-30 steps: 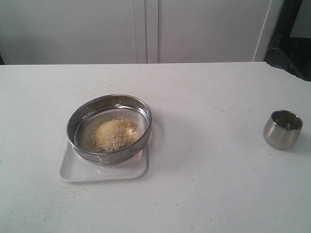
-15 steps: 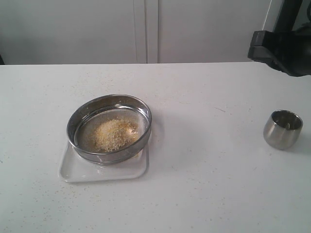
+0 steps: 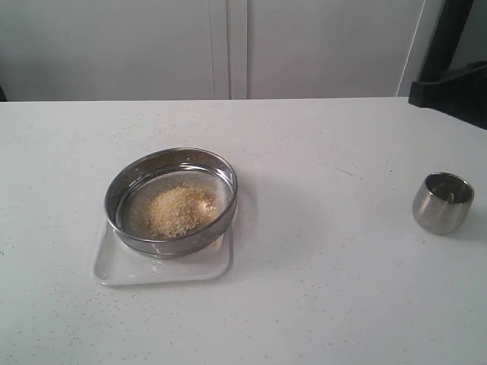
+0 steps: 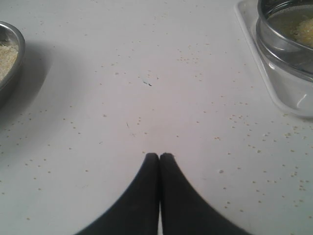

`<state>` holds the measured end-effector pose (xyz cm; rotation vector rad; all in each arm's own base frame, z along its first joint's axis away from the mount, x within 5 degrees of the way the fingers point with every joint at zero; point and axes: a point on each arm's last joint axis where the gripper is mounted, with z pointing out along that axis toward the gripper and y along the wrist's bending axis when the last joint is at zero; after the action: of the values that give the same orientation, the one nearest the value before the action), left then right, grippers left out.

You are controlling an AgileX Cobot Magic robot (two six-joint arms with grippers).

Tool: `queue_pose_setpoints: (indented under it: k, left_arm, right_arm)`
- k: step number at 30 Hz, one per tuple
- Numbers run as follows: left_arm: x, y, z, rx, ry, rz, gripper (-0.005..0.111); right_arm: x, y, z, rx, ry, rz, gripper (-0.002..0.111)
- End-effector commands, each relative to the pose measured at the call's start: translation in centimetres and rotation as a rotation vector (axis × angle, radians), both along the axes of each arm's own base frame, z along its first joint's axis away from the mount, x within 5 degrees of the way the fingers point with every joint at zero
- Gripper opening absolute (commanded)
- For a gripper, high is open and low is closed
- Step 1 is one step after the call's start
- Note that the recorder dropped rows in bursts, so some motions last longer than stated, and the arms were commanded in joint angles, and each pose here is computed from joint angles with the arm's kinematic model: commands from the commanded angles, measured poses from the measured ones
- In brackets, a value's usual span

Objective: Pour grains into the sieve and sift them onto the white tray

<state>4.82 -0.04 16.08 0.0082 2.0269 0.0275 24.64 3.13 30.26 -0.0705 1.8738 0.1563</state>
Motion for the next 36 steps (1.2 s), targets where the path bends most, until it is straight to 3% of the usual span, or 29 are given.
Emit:
queue_pose_setpoints:
  k: [1, 7, 21, 36]
  left_arm:
    - [0.0, 0.0, -0.3, -0.007, 0.013, -0.001, 0.0]
    - [0.0, 0.0, -0.3, -0.007, 0.013, -0.001, 0.0]
    - [0.0, 0.0, -0.3, -0.007, 0.013, -0.001, 0.0]
    - [0.0, 0.0, -0.3, -0.007, 0.013, -0.001, 0.0]
  right_arm:
    - [-1.6, 0.4, 0.7, -0.075, 0.08, -0.012, 0.0]
    - [-3.9, 1.8, 0.8, -0.116, 0.184, 0.085, 0.0]
    - [-6.0, 1.4, -0.2, -0.175, 0.508, 0.096, 0.0]
    - [-6.2, 1.6, -0.4, -0.164, 0.528, 0.115, 0.0]
